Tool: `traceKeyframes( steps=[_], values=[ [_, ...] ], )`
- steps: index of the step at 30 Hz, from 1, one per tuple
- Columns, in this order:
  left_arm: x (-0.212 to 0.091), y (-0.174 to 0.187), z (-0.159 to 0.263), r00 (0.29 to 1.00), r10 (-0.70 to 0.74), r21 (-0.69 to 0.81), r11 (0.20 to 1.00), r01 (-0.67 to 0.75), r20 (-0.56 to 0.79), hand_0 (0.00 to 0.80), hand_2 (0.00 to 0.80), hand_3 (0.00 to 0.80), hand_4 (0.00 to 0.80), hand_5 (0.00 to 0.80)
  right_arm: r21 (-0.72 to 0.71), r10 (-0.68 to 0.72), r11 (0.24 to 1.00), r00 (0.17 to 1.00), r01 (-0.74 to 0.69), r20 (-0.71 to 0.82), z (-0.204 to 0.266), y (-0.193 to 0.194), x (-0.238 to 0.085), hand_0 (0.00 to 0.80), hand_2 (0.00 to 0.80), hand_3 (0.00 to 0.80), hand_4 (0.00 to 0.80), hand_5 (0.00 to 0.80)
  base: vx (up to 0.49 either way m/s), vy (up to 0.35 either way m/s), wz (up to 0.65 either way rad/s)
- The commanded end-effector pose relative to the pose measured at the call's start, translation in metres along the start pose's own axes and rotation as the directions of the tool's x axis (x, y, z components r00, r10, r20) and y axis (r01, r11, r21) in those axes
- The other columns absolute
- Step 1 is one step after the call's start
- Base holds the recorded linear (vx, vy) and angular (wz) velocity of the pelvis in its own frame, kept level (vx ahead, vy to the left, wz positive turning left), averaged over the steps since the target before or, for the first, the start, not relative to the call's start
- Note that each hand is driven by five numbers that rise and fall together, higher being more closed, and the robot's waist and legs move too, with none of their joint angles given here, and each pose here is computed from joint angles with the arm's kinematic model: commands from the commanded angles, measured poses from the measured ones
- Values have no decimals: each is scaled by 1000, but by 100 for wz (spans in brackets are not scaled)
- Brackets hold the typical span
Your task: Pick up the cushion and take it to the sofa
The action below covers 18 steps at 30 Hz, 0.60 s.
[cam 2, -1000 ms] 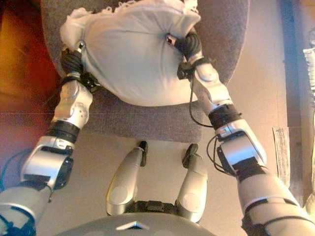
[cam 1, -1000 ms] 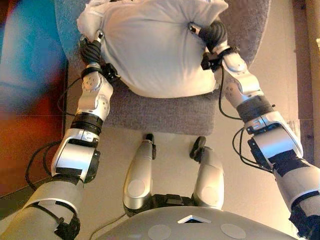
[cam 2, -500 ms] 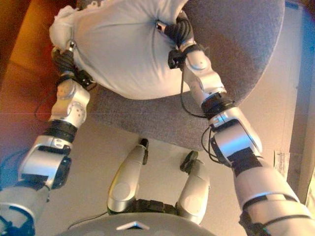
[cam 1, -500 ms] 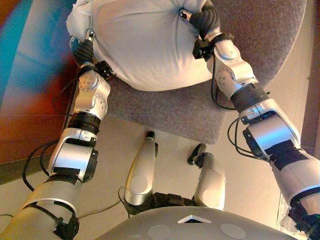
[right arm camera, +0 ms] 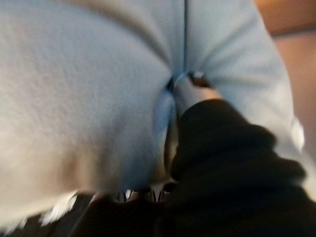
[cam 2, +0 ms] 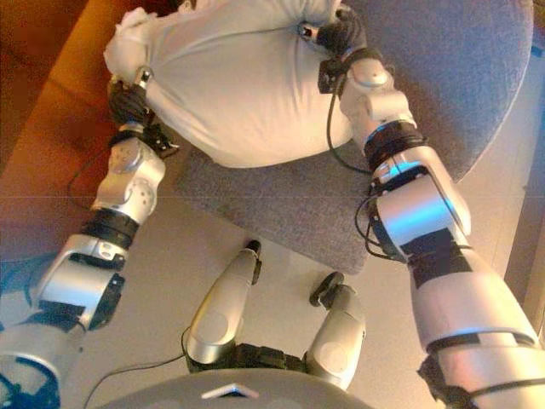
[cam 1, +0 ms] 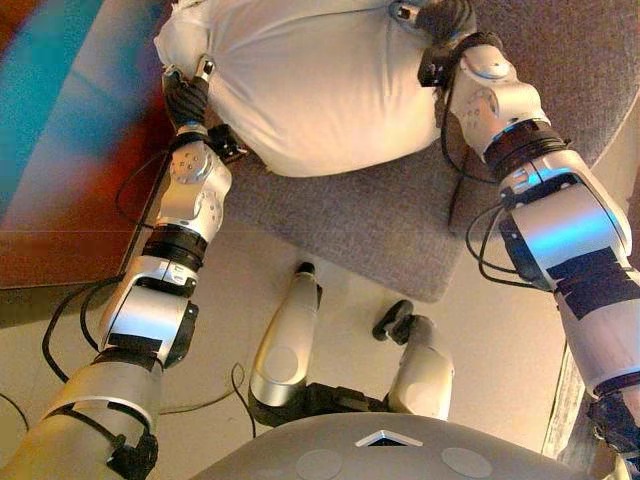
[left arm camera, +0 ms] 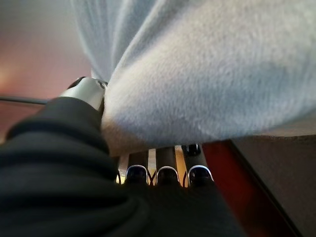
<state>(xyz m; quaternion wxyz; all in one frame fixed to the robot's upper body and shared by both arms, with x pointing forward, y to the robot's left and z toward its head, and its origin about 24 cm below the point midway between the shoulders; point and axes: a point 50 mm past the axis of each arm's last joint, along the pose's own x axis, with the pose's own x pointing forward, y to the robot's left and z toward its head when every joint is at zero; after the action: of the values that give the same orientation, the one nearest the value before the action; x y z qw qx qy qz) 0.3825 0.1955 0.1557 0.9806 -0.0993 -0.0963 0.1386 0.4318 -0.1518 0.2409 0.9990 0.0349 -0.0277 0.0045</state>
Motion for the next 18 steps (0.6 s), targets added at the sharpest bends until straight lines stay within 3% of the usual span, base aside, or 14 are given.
traceKeyframes(
  steps=[1, 12, 18],
  values=[
    [15, -8, 66, 978, -19, -85, 996, 37, 208, 0, 0, 0, 0, 0, 19, -41, 999, 994, 40, 102, 42, -4, 1, 0, 0, 0, 0, 0, 12, 63, 4],
    [13, 5, 63, 979, 27, -113, 994, -4, 203, 0, 0, 0, 0, 0, 51, -166, 986, 980, 161, 111, 44, -26, -2, 0, 0, 0, 0, 0, 7, 16, 0],
    [16, 41, 55, 976, 151, -102, 985, -136, 159, 0, 0, 0, 0, 0, 68, -221, 974, 969, 214, 111, 41, -42, -5, 0, 0, 0, 0, 0, 34, -9, -3]
  ],
)
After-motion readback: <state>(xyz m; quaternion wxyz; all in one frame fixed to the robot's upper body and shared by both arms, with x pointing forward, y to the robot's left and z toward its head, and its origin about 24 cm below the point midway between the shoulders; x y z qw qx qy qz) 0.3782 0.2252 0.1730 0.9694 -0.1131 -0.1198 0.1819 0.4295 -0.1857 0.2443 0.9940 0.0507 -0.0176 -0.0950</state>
